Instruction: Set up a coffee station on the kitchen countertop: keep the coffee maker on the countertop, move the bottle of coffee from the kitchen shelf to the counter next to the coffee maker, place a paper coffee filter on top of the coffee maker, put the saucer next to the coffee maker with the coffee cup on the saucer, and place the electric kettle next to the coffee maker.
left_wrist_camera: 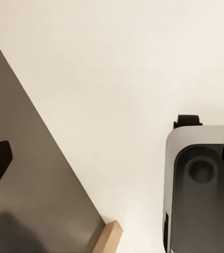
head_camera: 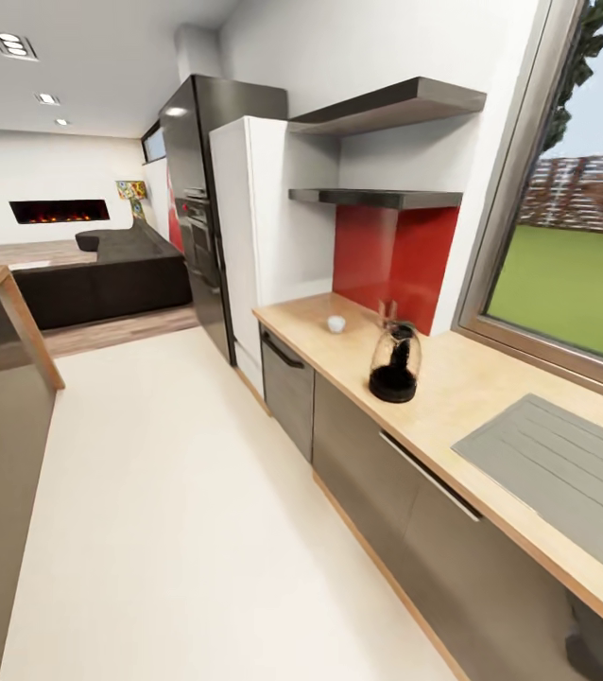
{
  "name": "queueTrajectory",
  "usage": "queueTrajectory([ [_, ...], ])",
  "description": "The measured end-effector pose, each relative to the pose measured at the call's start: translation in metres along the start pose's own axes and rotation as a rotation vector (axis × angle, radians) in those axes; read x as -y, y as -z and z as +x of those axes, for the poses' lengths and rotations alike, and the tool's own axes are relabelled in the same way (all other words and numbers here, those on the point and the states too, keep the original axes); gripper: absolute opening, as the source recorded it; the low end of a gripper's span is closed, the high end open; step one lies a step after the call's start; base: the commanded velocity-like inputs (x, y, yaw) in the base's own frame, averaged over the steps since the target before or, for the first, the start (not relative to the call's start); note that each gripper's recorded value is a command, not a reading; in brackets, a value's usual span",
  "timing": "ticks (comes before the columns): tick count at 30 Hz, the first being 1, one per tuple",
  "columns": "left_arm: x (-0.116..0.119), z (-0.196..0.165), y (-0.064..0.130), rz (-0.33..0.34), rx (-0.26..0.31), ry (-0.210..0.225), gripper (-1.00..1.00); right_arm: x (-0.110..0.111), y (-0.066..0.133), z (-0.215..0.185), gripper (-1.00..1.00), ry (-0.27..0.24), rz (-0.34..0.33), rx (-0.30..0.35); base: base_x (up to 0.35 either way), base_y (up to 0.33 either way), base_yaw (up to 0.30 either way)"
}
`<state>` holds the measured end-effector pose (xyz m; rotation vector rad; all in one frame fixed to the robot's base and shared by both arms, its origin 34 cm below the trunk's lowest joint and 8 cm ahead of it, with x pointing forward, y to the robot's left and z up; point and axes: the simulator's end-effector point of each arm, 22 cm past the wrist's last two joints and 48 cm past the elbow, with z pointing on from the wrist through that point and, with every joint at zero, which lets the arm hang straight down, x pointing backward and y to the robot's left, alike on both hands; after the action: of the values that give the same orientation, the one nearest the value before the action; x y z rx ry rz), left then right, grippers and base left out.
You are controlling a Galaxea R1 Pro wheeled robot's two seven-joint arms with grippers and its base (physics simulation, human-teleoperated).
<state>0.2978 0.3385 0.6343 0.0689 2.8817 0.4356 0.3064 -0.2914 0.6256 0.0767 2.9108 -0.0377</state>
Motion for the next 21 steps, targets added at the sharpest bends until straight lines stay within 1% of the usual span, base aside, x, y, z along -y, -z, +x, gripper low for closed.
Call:
queueTrajectory([
  [9, 0.0012, 0.0014, 0.0003, 0.002, -0.002, 0.000, 1.00, -0.0051, -0.0001, -0.0002, 1.00, -0.001, -0.008, 0.001, 0.313, 0.167, 0.001],
  [21, 0.0036, 0.0013, 0.0007, 0.005, -0.002, 0.000, 1.00, 0.0022, 0.0000, -0.0013, 1.00, -0.006, 0.005, 0.004, 0.313, 0.172, 0.000],
])
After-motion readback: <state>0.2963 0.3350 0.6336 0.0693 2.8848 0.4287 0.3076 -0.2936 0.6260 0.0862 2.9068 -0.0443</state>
